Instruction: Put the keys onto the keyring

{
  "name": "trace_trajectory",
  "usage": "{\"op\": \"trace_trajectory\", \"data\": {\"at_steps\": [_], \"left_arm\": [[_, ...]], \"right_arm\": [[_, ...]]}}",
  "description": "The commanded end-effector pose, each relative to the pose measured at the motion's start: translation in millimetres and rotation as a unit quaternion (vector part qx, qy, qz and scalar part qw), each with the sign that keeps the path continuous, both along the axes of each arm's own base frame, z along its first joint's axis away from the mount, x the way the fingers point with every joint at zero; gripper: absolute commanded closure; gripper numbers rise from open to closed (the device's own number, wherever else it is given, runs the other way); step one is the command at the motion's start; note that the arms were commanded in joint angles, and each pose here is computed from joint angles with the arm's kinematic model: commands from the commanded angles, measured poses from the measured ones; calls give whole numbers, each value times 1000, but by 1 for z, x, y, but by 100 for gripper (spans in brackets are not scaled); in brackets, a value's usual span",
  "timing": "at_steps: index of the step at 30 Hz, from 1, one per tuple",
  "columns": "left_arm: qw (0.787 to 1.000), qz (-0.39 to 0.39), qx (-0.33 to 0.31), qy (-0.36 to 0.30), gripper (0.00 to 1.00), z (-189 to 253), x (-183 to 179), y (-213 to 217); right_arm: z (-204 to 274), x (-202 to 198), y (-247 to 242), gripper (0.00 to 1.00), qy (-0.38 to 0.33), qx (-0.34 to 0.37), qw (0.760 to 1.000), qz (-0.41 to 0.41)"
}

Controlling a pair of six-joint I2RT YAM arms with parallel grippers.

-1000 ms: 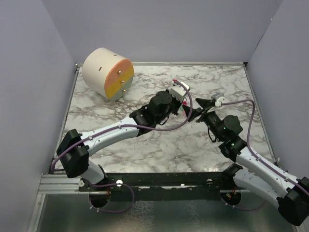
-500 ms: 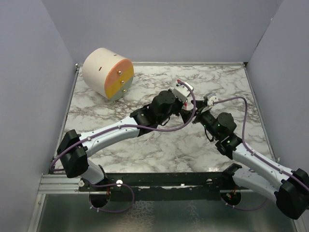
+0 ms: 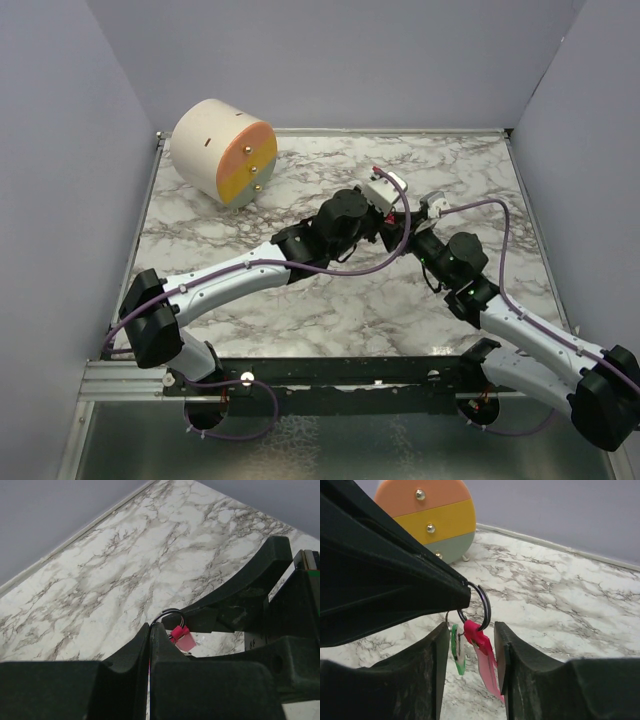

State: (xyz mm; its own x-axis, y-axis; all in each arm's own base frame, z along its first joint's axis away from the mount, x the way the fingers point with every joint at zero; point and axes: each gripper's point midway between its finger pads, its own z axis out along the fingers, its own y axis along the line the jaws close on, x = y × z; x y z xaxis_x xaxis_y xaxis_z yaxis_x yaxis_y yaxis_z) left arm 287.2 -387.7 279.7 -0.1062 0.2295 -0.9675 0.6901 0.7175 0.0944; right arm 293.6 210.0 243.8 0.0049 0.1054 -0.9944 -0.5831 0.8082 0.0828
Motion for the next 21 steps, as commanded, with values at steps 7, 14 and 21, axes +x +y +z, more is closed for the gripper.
{"op": "trace_trajectory", "data": {"at_steps": [7,14,21], "left_arm": [[1000,8,-3,-17,100,24,0,2],[1000,9,8,-14,100,20,-1,5],[999,20,16,-24,100,25,2,11]], "right_arm": [[8,0,-6,76,-13,6,1000,-17],[12,-1,-11,89,-19,8,999,-26],[14,0,-20,93,-14,7,999,-48]]}}
